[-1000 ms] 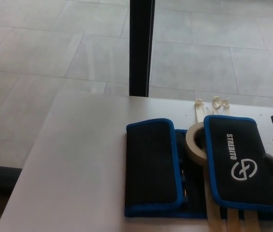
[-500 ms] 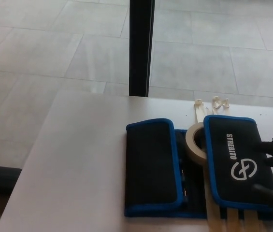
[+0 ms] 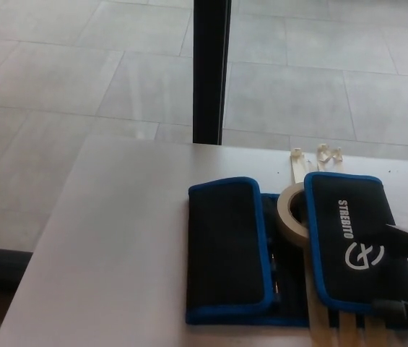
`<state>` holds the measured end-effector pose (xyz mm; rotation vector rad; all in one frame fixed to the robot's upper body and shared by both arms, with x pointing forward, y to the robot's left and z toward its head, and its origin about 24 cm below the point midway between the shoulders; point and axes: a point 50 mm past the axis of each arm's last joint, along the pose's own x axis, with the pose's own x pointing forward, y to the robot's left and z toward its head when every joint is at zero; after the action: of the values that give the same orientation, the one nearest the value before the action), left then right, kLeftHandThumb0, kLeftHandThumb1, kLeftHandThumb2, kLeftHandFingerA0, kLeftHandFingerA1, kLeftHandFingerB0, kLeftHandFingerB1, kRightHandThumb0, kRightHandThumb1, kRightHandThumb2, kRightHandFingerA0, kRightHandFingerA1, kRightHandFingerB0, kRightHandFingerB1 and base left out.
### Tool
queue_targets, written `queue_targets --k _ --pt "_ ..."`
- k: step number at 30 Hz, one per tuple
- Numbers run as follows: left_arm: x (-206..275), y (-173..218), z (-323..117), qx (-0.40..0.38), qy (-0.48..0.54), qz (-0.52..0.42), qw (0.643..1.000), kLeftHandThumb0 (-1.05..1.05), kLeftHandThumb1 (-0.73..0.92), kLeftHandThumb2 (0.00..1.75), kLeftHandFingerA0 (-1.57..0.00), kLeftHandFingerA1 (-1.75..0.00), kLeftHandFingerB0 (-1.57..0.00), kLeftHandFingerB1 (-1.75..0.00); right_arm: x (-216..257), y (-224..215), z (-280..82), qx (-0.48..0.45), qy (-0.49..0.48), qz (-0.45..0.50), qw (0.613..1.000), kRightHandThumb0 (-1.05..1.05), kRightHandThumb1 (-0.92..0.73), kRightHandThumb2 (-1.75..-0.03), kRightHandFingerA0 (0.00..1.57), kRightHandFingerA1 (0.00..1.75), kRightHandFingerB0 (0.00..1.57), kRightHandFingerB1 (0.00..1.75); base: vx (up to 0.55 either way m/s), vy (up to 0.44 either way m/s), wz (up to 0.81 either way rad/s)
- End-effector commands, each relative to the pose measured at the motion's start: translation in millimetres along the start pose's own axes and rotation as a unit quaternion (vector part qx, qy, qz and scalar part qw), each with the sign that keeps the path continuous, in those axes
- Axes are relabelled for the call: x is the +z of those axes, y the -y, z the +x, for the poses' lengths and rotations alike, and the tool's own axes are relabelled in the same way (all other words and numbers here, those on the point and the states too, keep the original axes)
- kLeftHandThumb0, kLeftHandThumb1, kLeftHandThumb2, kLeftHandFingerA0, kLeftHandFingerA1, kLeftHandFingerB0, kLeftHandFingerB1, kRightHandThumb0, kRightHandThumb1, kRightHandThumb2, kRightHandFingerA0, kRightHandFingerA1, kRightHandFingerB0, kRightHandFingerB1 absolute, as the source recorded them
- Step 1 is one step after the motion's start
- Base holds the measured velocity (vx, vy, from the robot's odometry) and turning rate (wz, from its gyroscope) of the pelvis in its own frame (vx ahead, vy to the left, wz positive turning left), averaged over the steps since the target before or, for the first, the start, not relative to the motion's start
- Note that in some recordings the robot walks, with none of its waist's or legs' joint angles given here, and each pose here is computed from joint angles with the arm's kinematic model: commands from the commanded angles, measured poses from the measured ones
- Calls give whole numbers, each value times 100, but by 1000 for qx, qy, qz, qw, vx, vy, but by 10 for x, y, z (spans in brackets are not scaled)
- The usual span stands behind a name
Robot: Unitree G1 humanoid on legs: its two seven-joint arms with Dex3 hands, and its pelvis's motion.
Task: The robot uses its right hand to open a black folded toolkit cover kept in the middle of the desk
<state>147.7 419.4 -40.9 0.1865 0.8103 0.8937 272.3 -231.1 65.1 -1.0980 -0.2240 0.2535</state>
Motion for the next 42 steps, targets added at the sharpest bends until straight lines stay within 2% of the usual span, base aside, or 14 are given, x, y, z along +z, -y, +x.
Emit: queue_targets --k 1,3,4,5,6,15,17,18,19,21,30,31,33,42 --pt "107 -85 15 13 22 -16 1000 -44 56 57 -57 -71 -59 -55 200 -13 6 49 150 -198 967 -61 -52 -90 44 65 36 51 0 0 0" --pt "121 -93 18 18 19 -14 1000 -45 56 57 -60 -70 -62 -54 191 -27 28 45 140 -209 967 -62 -50 -89 41 64 31 49 0 0 0" --pt "124 -93 18 19 20 -10 1000 -45 56 57 -61 -72 -60 -55 174 -45 32 49 131 -214 967 -62 -65 -60 41 56 34 35 0 0 0" --pt "126 -92 19 20 20 -9 1000 -45 56 57 -62 -72 -60 -54 161 -61 32 53 124 -218 967 -66 -52 -89 37 61 27 47 0 0 0" --pt "133 -91 20 21 19 -10 1000 -46 55 57 -65 -74 -62 -55 151 -75 27 58 119 -223 966 -61 -65 -60 39 54 35 33 0 0 0" --pt "156 -112 22 22 24 -17 999 -45 56 57 -62 -73 -61 -56 38 -239 47 78 87 -240 964 -60 -66 -60 34 54 32 35 0 0 0" --pt "169 -114 23 24 24 -18 999 -45 56 57 -58 -71 -58 -54 16 -301 83 88 45 -270 958 -67 -67 -60 18 50 20 33 0 0 0" --pt "174 -114 23 25 24 -18 999 -46 56 57 -58 -70 -59 -54 12 -329 100 102 26 -270 957 -38 -41 -100 1 53 0 50 0 0 0" --pt "167 -103 22 22 25 -26 999 -44 55 56 -59 -71 -58 -55 3 -370 95 112 7 -280 954 -69 -62 -59 2 41 6 32 0 0 0" --pt "161 -96 21 24 24 -27 999 -46 54 56 -62 -72 -62 -55 -6 -414 96 122 -12 -295 948 -69 -43 -86 2 30 3 29 0 0 0" --pt "155 -108 21 22 24 -28 999 -46 56 57 -64 -77 -63 -56 -128 -436 92 98 -52 -337 935 -61 -37 -82 0 35 3 38 0 0 0" --pt "155 -108 22 22 24 -28 999 -46 55 57 -65 -77 -63 -56 -144 -429 95 92 -55 -343 933 -60 -55 -59 3 34 10 28 0 0 0" --pt "150 -106 22 21 23 -30 999 -45 56 57 -62 -74 -62 -56 -166 -381 121 69 -59 -350 932 -35 -48 -102 4 55 0 50 0 0 0" --pt "149 -107 21 21 26 -24 999 -45 56 57 -62 -74 -62 -56 -174 -364 140 54 -61 -357 931 -35 -48 -102 4 55 0 50 0 0 0"
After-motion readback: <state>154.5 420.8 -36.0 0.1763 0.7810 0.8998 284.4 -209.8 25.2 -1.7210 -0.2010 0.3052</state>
